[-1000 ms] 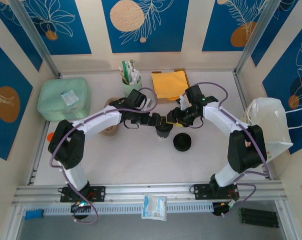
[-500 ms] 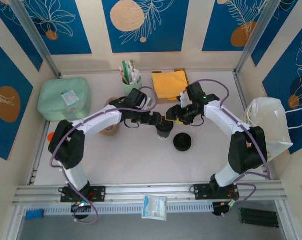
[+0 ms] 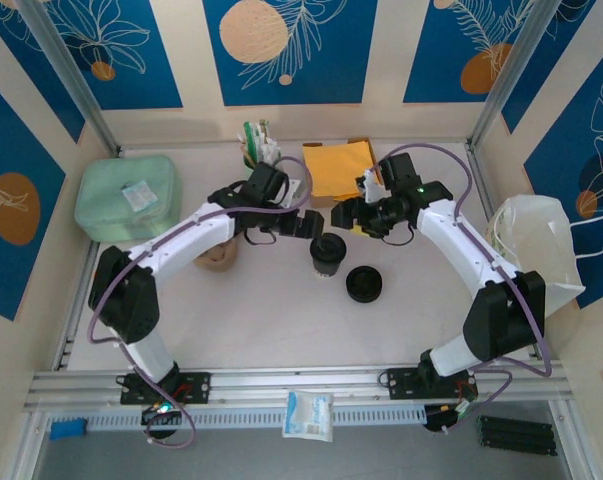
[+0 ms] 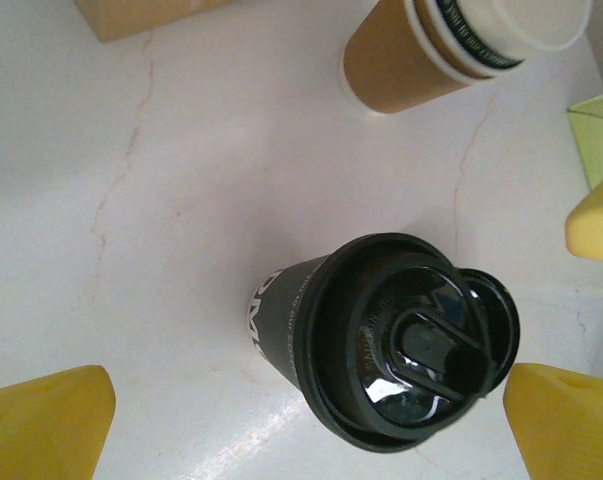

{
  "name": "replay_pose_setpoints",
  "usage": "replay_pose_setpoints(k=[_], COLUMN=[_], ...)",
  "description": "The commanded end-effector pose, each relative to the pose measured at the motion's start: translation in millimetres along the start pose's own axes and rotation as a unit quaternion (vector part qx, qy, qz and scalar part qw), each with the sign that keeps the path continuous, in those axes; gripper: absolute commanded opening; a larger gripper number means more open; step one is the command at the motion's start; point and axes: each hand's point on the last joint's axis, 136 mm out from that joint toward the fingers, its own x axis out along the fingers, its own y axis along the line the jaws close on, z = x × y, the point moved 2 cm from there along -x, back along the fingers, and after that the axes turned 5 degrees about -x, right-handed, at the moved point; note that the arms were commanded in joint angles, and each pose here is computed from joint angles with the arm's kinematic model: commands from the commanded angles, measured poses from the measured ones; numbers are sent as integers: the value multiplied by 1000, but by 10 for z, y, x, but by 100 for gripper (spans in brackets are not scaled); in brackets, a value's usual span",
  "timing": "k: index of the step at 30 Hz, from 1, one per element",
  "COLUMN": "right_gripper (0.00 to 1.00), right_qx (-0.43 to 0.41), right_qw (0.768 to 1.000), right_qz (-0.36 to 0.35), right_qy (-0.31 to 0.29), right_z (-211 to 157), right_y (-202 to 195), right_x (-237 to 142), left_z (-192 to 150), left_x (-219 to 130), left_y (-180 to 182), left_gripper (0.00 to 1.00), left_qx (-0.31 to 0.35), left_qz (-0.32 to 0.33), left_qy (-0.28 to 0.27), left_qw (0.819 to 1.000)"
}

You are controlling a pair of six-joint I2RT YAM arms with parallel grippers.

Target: Pack the takeout coffee

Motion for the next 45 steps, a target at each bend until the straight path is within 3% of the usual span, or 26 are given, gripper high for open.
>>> replay_pose_setpoints(k=[1, 3, 9, 15, 19, 22, 29, 36, 45], right_gripper=[88, 99, 99, 99, 99, 99, 99, 100, 88], right_qx=[-21, -32, -46, -4, 38, 80, 78, 44, 10], right_qw=[1000, 999, 996, 990, 994, 991, 992, 997, 998], right_qz=[-8, -22, -57, -109, -31, 12, -37, -23, -61], right_qy=[-17, -27, -55, -93, -97, -102, -93, -64, -21], right_z=[48, 91, 218, 365, 399, 416, 309, 108, -110], right_y=[115, 106, 140, 80, 168, 161, 116, 287, 398], right_x=[-205, -269, -440, -645, -768, -784, -651, -421, -237], left_z=[207, 256, 363, 393, 339, 264, 101, 5, 49], left_x=[-409, -541, -961, -1327, -1461, -1523, -1630, -1610, -1523], left_y=[-27, 0, 108, 235, 315, 361, 525, 677, 770], left_gripper=[99, 100, 99, 100, 100, 99, 99, 99, 99], left_qx=[17, 19, 20, 19, 12, 5, -17, -39, -69], left_qz=[2, 6, 21, 37, 39, 37, 46, 57, 58], left_qy=[-43, -58, -102, -144, -159, -167, -179, -174, -174], left_qw=[999, 998, 994, 989, 987, 985, 983, 982, 981])
